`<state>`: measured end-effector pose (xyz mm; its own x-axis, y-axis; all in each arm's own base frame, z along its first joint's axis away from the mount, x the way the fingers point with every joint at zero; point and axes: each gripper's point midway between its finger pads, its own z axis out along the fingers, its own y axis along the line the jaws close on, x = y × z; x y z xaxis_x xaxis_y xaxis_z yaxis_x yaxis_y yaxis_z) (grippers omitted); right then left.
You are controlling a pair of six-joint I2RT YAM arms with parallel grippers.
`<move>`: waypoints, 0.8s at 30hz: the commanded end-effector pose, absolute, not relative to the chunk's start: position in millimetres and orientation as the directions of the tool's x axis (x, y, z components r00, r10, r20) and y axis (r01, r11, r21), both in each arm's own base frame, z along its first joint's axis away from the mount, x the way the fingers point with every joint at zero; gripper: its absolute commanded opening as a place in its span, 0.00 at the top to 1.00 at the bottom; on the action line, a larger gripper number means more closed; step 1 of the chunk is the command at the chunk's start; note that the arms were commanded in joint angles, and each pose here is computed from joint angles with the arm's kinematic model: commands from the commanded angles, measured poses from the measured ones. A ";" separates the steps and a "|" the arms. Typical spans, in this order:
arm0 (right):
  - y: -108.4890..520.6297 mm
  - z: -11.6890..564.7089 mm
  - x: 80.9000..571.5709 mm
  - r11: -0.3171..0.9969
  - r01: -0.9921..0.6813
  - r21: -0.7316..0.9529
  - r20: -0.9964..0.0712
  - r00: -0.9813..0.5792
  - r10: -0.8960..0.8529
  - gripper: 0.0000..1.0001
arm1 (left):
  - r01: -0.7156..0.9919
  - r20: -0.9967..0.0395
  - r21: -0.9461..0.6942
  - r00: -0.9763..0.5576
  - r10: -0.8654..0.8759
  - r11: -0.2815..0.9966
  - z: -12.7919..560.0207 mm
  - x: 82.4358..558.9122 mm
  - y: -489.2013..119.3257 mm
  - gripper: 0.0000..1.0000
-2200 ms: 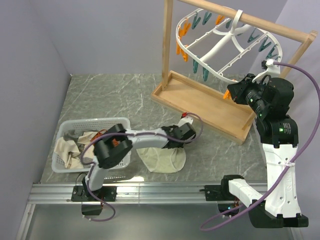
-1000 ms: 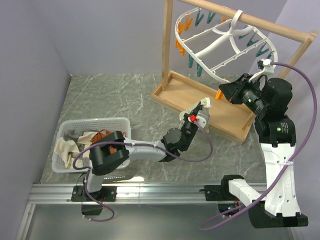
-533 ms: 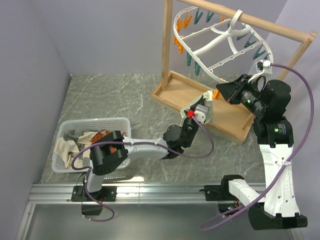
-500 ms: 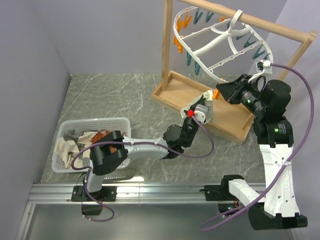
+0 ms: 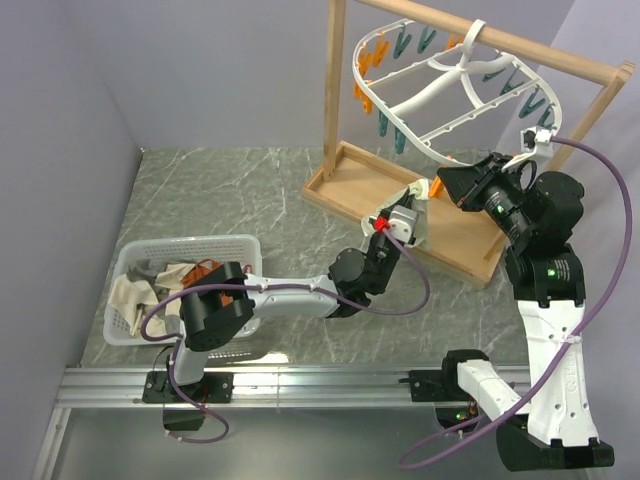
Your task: Clip the underwear to the hanger
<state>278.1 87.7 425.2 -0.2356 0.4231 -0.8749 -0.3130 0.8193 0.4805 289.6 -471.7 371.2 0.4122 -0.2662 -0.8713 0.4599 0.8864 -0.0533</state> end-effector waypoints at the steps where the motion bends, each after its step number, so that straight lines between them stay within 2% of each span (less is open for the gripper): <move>1: 96.2 425.5 269.0 0.797 -0.353 0.490 -0.870 -0.249 0.425 1.00 | 0.477 -0.843 -0.124 0.412 -0.346 0.870 392.8 282.3 -472.4 1.00; 24: 94.1 419.5 271.2 0.791 -0.342 0.507 -0.862 -0.229 0.453 1.00 | 0.501 -0.833 -0.152 0.399 -0.383 0.852 404.8 269.4 -480.7 1.00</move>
